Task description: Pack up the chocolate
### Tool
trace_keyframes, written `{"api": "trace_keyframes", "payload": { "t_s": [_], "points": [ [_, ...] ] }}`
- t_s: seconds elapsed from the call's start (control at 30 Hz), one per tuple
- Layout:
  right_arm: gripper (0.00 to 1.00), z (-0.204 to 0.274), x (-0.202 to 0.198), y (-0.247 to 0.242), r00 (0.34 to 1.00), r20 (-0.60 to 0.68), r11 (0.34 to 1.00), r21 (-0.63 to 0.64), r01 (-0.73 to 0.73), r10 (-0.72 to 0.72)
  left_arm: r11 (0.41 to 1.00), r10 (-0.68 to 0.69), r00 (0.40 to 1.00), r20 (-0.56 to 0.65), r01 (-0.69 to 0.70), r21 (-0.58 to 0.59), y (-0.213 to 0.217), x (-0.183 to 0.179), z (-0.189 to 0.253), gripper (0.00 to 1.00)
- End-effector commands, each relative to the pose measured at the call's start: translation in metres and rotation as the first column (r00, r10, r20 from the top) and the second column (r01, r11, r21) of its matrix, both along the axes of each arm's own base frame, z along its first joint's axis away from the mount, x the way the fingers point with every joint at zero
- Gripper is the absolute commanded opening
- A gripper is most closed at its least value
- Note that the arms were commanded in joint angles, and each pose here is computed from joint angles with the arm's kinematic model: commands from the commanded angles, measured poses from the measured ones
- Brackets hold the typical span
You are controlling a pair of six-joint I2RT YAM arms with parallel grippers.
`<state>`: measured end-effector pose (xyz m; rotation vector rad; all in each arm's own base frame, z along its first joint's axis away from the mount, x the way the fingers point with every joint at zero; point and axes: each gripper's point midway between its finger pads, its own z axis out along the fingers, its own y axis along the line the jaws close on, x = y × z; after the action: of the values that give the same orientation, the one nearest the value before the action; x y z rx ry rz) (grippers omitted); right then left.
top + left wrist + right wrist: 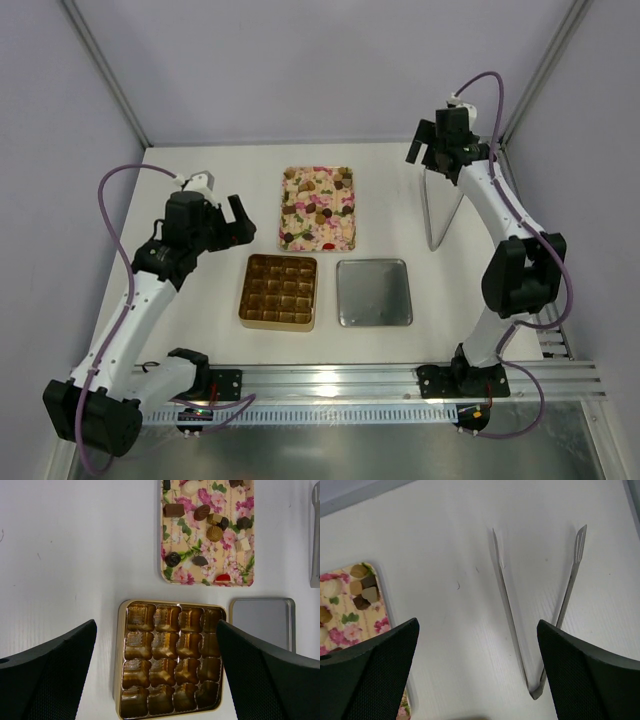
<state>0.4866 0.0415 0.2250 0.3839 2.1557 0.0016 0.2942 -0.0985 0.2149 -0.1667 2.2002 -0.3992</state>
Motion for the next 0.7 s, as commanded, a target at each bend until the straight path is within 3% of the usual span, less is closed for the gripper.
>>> {"api": "trace_keyframes", "payload": {
  "t_s": [0.0,0.43,0.67],
  "points": [
    [1.00,-0.022,0.000,-0.016,0.994,-0.106,1.000,-0.003,-0.008,0.008,1.000,-0.003,0.997,0.071,0.004,-0.019,-0.001,0.002,0.018,1.00],
    [1.00,-0.102,-0.039,-0.030,0.943,-0.332,0.998,-0.040,-0.041,0.025,1.000,-0.010,0.997,0.072,0.012,-0.028,-0.002,0.000,0.019,1.00],
    [1.00,-0.129,-0.052,-0.041,0.923,-0.386,0.998,-0.052,-0.028,0.006,1.000,-0.011,0.997,0.075,0.013,-0.027,-0.002,-0.001,0.020,1.00]
  ]
}}
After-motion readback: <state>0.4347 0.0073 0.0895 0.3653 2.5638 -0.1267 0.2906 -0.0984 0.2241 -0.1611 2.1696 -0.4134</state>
